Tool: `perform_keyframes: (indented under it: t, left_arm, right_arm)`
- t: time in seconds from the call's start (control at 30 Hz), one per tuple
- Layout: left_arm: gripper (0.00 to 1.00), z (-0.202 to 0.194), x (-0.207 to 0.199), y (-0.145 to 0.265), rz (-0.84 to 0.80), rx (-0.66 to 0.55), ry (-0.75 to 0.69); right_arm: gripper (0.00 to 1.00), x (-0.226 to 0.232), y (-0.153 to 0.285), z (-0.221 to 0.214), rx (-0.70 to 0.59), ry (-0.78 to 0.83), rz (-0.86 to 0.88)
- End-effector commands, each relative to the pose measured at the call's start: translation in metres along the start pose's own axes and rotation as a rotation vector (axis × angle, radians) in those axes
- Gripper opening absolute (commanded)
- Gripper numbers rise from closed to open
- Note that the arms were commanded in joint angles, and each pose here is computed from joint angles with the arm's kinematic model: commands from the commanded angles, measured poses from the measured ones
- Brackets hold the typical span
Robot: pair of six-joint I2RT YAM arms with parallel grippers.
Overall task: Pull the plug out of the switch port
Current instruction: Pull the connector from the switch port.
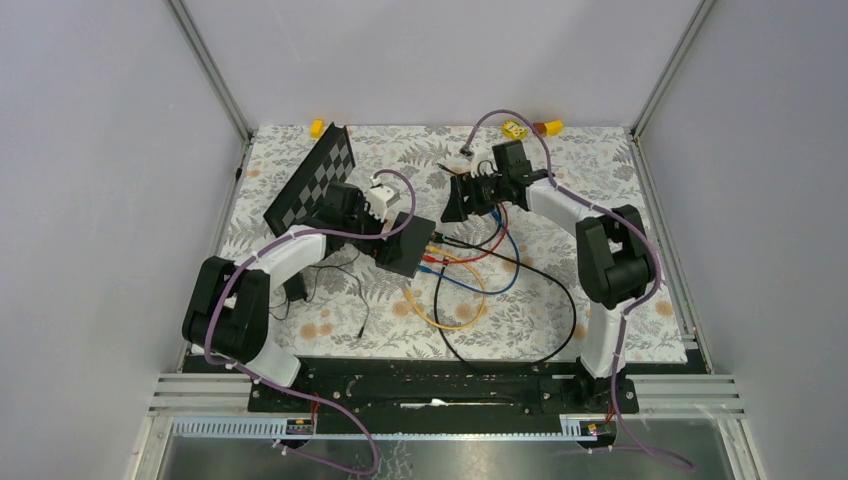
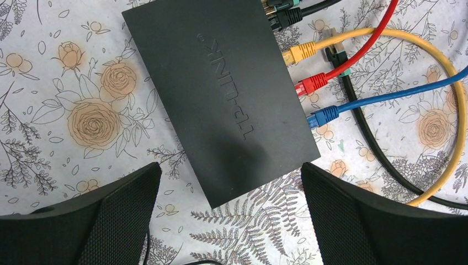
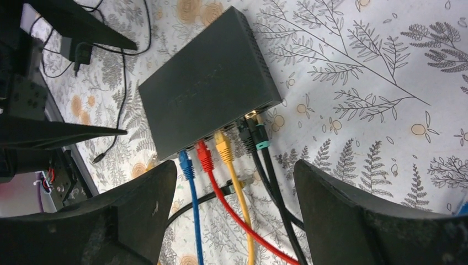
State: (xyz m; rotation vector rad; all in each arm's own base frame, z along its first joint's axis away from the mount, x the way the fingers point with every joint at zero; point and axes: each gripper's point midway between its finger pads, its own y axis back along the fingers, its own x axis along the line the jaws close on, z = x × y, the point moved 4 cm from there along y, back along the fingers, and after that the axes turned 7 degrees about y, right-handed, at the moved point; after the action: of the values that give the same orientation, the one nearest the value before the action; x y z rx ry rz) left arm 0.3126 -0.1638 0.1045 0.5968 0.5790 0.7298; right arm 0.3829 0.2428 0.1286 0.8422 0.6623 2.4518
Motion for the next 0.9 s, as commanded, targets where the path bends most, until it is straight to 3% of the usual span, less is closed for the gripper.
perform_keyframes:
  t: [0.0,0.3,0.87]
  left_arm:
    - [0.99,0.006,0.0,-0.004,0.0,-0.025,-0.039]
    - [0.99,-0.008,-0.001,-0.009,-0.021,0.016,-0.037]
    - [0.99,-0.027,-0.003,-0.013,-0.063,0.102,-0.044]
  right_arm:
    - [0.85,-0.012,-0.016,0.003,-0.005,-0.037,0.027]
    - [0.91,-0.026,-0.029,-0.004,0.021,-0.072,0.057]
    - [0.76,-0.034,-0.047,-0.028,0.074,-0.207,0.165]
